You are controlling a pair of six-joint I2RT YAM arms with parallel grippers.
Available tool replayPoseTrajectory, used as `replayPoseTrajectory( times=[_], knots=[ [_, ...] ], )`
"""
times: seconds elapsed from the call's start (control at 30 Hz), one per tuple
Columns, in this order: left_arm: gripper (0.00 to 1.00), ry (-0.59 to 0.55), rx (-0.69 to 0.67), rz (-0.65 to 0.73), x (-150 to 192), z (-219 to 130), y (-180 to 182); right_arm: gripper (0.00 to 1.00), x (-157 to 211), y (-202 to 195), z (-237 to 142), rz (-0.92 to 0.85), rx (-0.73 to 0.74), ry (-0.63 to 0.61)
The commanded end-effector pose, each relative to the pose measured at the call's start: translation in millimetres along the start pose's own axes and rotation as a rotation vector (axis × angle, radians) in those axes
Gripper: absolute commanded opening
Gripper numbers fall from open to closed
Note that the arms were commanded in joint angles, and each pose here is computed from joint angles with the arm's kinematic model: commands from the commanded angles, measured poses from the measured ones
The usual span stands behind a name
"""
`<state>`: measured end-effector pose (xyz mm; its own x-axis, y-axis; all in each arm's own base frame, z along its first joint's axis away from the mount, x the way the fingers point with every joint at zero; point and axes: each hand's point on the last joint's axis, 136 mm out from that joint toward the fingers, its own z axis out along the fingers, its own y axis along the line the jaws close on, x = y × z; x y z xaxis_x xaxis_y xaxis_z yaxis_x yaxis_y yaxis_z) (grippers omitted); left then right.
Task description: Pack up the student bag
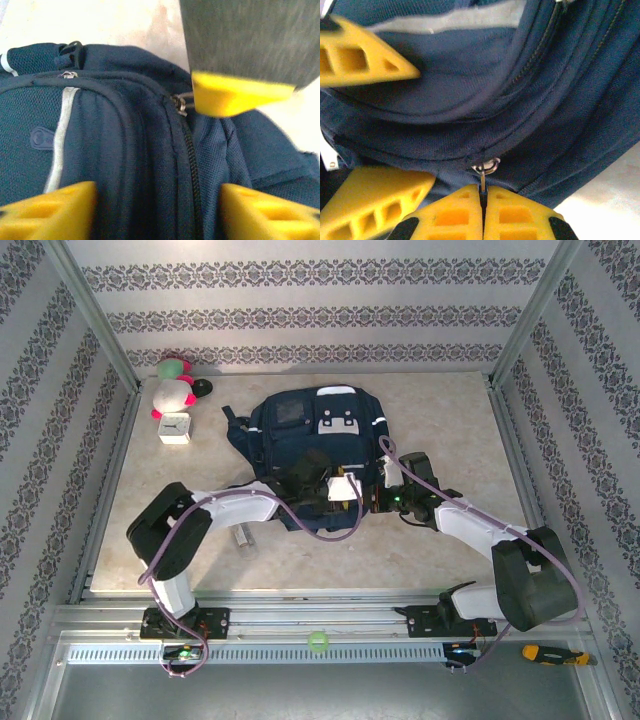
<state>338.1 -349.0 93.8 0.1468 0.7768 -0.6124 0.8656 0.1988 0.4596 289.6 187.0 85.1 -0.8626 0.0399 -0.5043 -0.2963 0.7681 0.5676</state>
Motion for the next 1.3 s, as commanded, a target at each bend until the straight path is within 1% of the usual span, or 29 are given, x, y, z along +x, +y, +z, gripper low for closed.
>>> replayPoseTrajectory(
  times=[0.0, 0.07, 0.13, 0.23, 0.3, 0.4, 0.5, 0.67, 0.87, 1.0, 1.1, 1.17, 1.2, 1.23, 1.27],
  knots=[
    [0.35, 0.017, -0.107, 0.025, -4.1, -3.4, 20.2, 0.0, -11.9, 3.0, -5.2, -0.01, 0.009, -0.041],
    [0.2, -0.013, -0.074, 0.036, -5.5, -14.1, 13.6, 0.0, -13.3, -5.9, -7.8, 0.008, 0.03, -0.049],
    [0.08, -0.045, -0.028, 0.029, -3.7, -28.5, 5.3, 0.0, -16.5, -16.5, -11.5, 0.033, 0.049, -0.064],
    [0.03, -0.076, 0.083, 0.01, 3.3, -51.2, -12.3, 0.0, -23.4, -29.3, -15.7, 0.052, 0.075, -0.089],
    [0.0, -0.105, 0.124, -0.019, 6.0, -67.2, -17.2, 0.0, -27.9, -36.6, -16.9, 0.067, 0.086, -0.102],
    [0.0, -0.166, 0.194, -0.062, 6.4, -90.1, -25.0, 0.0, -37.2, -45.2, -16.1, 0.082, 0.093, -0.121],
    [0.0, -0.195, 0.241, -0.05, 6.3, -104.3, -34.0, 0.0, -49.7, -52.6, -13.8, 0.098, 0.097, -0.147],
    [0.0, -0.254, 0.309, -0.024, -2.6, -116.0, -46.8, 0.0, -75.6, -66.0, -7.2, 0.146, 0.113, -0.206],
    [0.0, -0.288, 0.385, -0.009, -7.5, -122.9, -59.0, 0.0, -100.1, -96.3, 0.1, 0.233, 0.195, -0.26],
    [0.0, -0.282, 0.37, -0.019, -5.6, -121.8, -57.8, 0.0, -110.6, -107.8, 4.2, 0.264, 0.205, -0.275],
    [0.0, -0.26, 0.288, -0.069, -3.0, -112.8, -43.6, 0.0, -112.6, -105.0, 1.8, 0.262, 0.196, -0.279],
    [0.01, -0.267, 0.236, -0.114, -5.8, -107.9, -31.8, 0.0, -113.1, -99.2, -7.4, 0.257, 0.192, -0.302],
    [0.02, -0.273, 0.226, -0.136, -7.4, -106.0, -28.2, 0.07, -113.0, -96.0, -12.5, 0.256, 0.19, -0.313],
    [0.05, -0.281, 0.224, -0.154, -9.8, -104.7, -26.1, 0.2, -112.5, -91.3, -19.0, 0.257, 0.185, -0.327],
    [0.11, -0.294, 0.221, -0.169, -13.3, -104.0, -23.8, 0.33, -111.3, -86.0, -25.4, 0.253, 0.178, -0.334]
  ],
)
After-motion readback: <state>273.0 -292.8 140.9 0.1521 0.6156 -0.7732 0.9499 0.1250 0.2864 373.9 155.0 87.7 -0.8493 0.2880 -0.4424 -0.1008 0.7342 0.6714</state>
